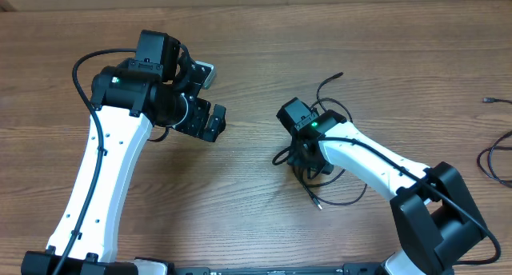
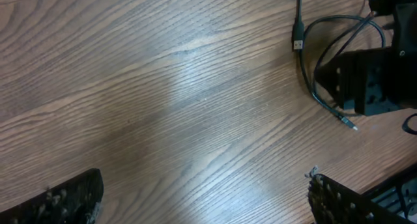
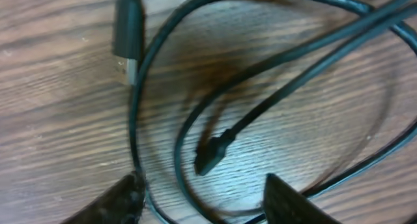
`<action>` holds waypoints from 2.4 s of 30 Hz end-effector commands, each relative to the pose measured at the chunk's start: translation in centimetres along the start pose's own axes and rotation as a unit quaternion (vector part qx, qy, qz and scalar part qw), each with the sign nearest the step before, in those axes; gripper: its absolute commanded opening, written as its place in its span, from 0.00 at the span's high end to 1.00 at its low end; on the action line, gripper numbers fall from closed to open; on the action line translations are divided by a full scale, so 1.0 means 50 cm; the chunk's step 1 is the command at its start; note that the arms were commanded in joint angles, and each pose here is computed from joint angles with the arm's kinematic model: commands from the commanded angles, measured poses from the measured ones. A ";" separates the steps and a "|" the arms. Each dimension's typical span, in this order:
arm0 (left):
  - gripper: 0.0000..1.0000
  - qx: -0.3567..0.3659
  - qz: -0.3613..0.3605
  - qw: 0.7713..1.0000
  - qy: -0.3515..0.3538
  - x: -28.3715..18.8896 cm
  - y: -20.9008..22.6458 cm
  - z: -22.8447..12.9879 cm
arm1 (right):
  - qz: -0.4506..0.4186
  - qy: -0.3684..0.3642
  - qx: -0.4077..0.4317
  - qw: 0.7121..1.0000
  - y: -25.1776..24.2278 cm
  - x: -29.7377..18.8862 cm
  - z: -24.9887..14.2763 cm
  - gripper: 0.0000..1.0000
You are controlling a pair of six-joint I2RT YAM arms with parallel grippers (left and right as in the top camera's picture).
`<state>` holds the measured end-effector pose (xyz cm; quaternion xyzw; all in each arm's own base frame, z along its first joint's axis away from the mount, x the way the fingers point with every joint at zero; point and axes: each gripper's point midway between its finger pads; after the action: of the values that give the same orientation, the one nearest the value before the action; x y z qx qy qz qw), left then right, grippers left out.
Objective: Untangle cables
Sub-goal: 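Close the right gripper on a black cable in the pile, then carry the grasped cable up and rightward off the table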
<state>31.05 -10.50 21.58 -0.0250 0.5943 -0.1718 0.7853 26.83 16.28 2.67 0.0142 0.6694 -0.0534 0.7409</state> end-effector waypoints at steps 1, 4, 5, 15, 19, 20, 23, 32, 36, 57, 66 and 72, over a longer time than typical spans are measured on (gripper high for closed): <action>0.00 0.010 0.000 1.000 -0.009 -0.008 0.001 0.010 | -0.009 -0.013 0.007 1.000 -0.014 -0.001 0.000 0.55; 0.00 0.010 0.000 1.000 -0.009 -0.008 0.001 0.010 | -0.013 -0.008 0.006 1.000 -0.019 0.007 -0.008 0.73; 0.00 0.010 0.000 1.000 -0.009 -0.008 0.001 0.010 | -0.014 -0.007 0.006 1.000 -0.021 0.009 -0.010 0.82; 0.01 0.010 0.000 1.000 -0.009 -0.008 0.001 0.010 | -0.017 0.004 0.004 1.000 -0.024 0.004 -0.018 0.96; 0.00 0.010 0.000 1.000 -0.009 -0.008 0.001 0.010 | -0.025 0.001 -0.004 1.000 -0.026 -0.034 -0.002 0.96; 0.00 0.010 0.000 1.000 -0.009 -0.008 0.001 0.010 | -0.030 -0.005 -0.003 1.000 -0.027 -0.048 0.006 0.96; 0.00 0.010 0.000 1.000 -0.009 -0.008 0.001 0.010 | -0.036 -0.034 -0.012 0.999 -0.028 -0.108 0.041 0.96; 0.00 0.010 0.000 1.000 -0.009 -0.008 0.001 0.010 | -0.027 -0.194 0.025 0.980 -0.042 -0.374 0.178 0.96; 0.00 0.010 0.000 1.000 -0.009 -0.008 0.001 0.010 | 0.010 -0.284 0.019 0.959 -0.053 -0.528 0.247 0.96; 0.00 0.010 0.000 1.000 -0.009 -0.008 0.001 0.010 | 0.123 -0.598 0.122 0.783 -0.249 -1.065 0.295 0.96; 0.00 0.010 0.000 1.000 -0.009 -0.008 0.001 0.010 | 0.060 -0.619 0.133 0.772 -0.292 -1.080 0.294 0.96; 0.01 0.010 0.000 1.000 -0.009 -0.008 0.001 0.010 | -0.016 -0.626 0.154 0.765 -0.358 -1.080 0.308 0.96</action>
<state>31.05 -10.50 21.58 -0.0250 0.5943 -0.1718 0.7853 35.47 2.92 57.95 0.1046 0.0568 -0.1127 0.9865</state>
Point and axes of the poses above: each gripper's point midway between its finger pads, its own x axis out along the fingers, its own y axis along the line the jaws close on, z = x × y, and after that the axes turned 9 degrees about -x, right-handed
